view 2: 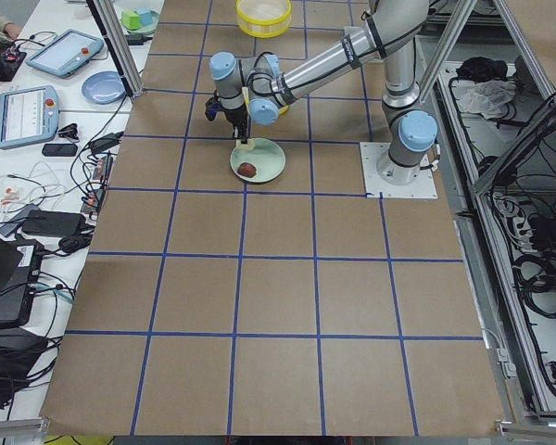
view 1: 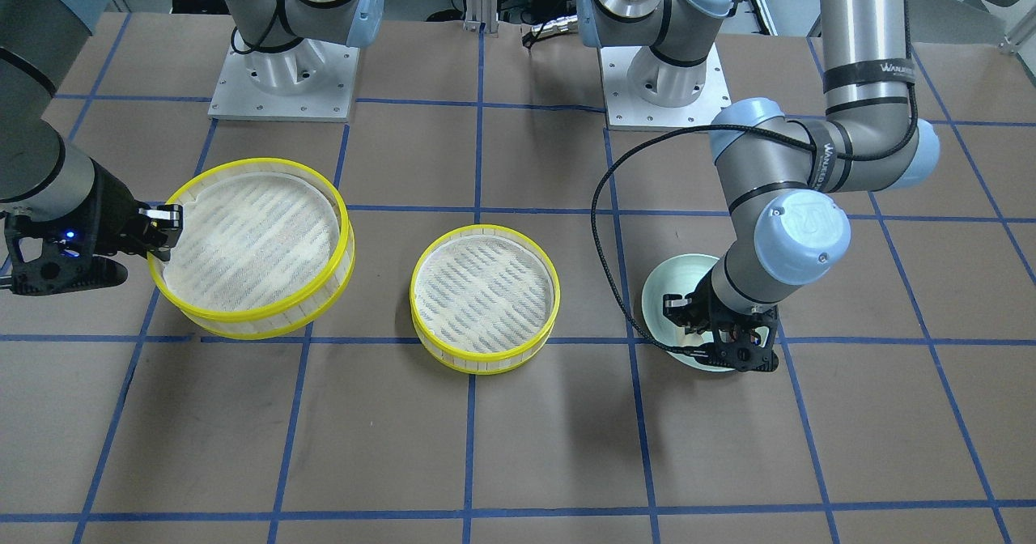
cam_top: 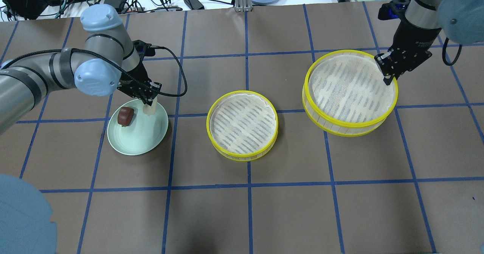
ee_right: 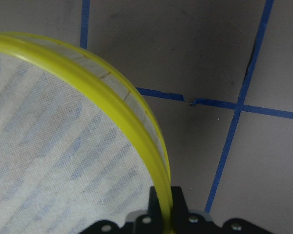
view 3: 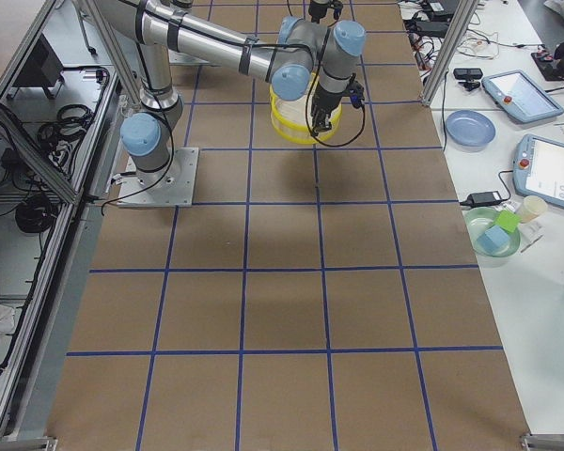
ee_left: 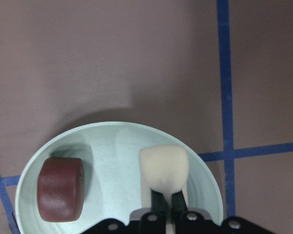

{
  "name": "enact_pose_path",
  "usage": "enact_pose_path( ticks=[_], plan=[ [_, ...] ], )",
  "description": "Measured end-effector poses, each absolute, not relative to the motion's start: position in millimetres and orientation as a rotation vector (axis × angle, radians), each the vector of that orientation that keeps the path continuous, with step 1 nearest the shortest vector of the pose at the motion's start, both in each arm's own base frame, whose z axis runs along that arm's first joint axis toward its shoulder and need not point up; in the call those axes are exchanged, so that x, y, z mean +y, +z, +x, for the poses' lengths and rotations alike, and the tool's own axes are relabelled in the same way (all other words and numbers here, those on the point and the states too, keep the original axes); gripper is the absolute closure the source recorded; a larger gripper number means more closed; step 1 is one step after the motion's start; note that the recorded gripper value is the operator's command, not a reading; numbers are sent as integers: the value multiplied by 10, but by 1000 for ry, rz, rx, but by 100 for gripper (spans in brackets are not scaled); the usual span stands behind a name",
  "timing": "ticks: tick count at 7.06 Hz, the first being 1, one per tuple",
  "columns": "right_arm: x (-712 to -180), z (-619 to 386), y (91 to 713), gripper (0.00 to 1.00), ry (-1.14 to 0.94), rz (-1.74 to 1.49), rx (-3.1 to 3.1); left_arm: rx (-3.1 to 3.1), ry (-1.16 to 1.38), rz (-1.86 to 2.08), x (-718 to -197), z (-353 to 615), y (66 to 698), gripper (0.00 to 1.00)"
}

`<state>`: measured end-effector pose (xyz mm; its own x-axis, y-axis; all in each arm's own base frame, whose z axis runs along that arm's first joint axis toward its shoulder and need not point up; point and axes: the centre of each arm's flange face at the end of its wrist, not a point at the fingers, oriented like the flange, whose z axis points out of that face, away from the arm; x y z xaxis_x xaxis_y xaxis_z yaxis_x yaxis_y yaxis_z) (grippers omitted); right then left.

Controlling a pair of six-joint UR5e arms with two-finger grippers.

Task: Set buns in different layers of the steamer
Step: 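Carry white bun with left gripper into bottom steamer tier and release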

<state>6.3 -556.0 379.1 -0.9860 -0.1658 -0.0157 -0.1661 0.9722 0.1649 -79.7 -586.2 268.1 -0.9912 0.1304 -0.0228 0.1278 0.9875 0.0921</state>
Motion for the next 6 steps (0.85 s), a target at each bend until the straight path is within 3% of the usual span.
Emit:
enact_pose_path(
  ticks=[3, 6],
  plan=[
    [-5557, 65, 3782, 94, 263, -260, 3116, 3164, 21, 129, -5594, -1879, 3314, 100],
    [-5556, 66, 3780, 94, 263, -258, 3115, 3279, 62, 14, -5280, -2929, 3126, 100]
  ],
)
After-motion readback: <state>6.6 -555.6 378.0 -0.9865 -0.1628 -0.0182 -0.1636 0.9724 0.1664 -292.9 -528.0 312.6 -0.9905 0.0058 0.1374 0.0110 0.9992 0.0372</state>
